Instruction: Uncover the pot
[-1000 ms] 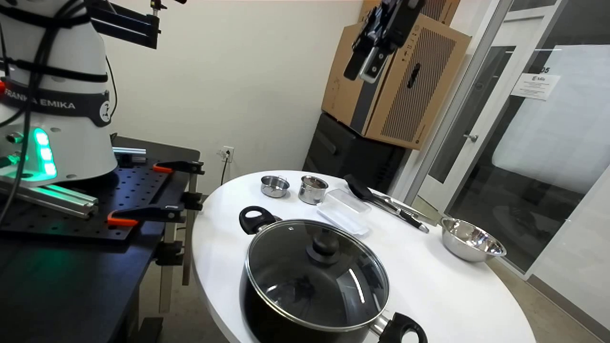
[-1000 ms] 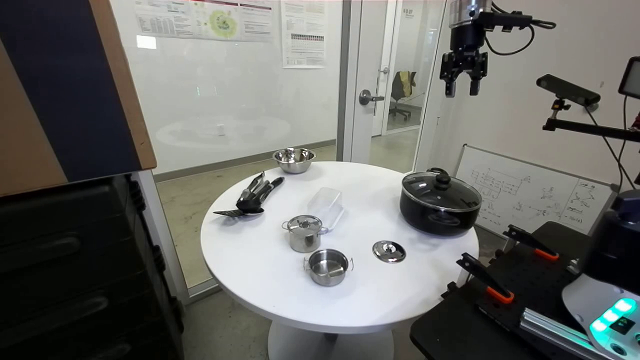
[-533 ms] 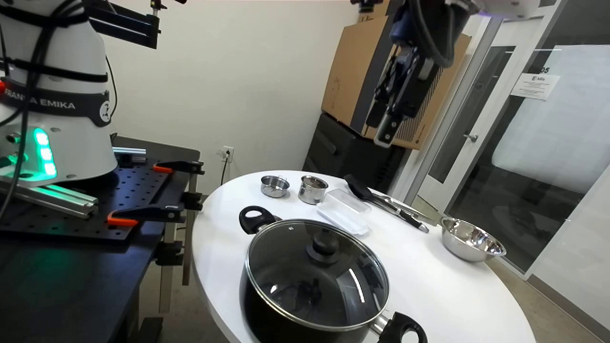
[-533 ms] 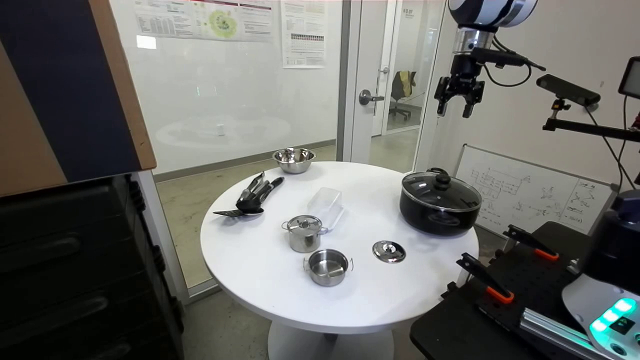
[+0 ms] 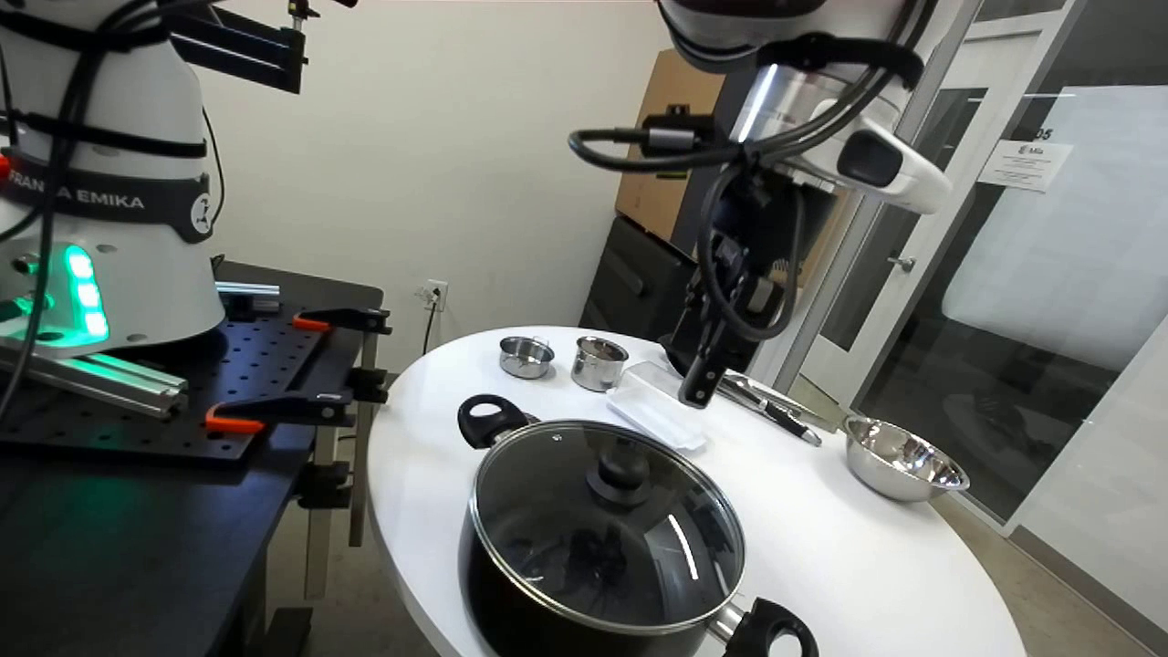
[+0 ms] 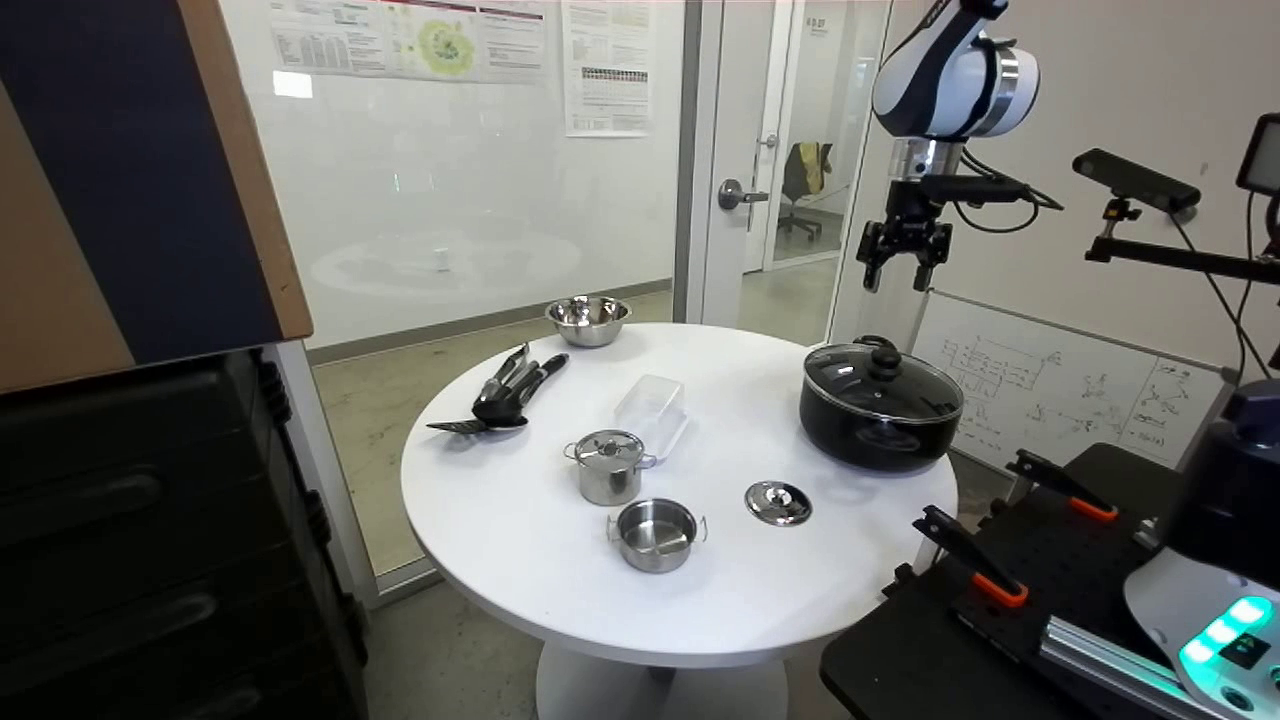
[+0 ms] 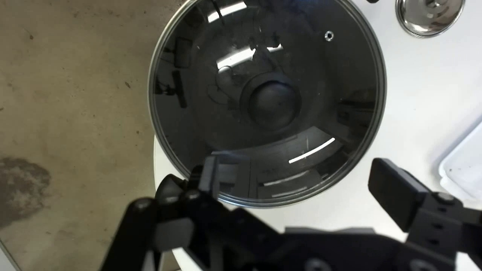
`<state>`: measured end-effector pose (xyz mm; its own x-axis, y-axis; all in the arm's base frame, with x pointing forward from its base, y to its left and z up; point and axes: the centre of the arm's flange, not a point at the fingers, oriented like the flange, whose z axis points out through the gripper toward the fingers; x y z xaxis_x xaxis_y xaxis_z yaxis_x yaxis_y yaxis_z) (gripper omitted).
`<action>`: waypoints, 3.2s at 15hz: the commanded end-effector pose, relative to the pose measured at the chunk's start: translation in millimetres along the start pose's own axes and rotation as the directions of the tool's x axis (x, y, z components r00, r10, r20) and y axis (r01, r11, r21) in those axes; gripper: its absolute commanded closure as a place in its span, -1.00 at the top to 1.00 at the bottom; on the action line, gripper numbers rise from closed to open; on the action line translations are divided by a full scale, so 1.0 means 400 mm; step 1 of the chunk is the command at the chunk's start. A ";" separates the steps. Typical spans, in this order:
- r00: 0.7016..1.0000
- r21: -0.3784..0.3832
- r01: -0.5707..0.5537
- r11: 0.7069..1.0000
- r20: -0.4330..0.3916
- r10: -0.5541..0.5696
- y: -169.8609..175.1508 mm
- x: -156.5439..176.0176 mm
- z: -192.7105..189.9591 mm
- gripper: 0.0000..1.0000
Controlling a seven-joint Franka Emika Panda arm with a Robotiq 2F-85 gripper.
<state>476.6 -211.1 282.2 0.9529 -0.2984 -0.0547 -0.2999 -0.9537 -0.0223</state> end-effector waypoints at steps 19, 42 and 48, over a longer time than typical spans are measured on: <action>0.995 -0.047 0.035 0.998 0.090 -0.031 0.023 -0.022 0.140 1.00; 0.995 -0.008 0.020 1.000 0.097 -0.019 -0.020 0.006 0.245 1.00; 0.995 -0.006 0.022 1.000 0.097 -0.021 -0.022 0.022 0.257 0.47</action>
<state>473.9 -199.2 184.2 0.9509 -0.2601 -0.1677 -0.2660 -0.9639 -0.0133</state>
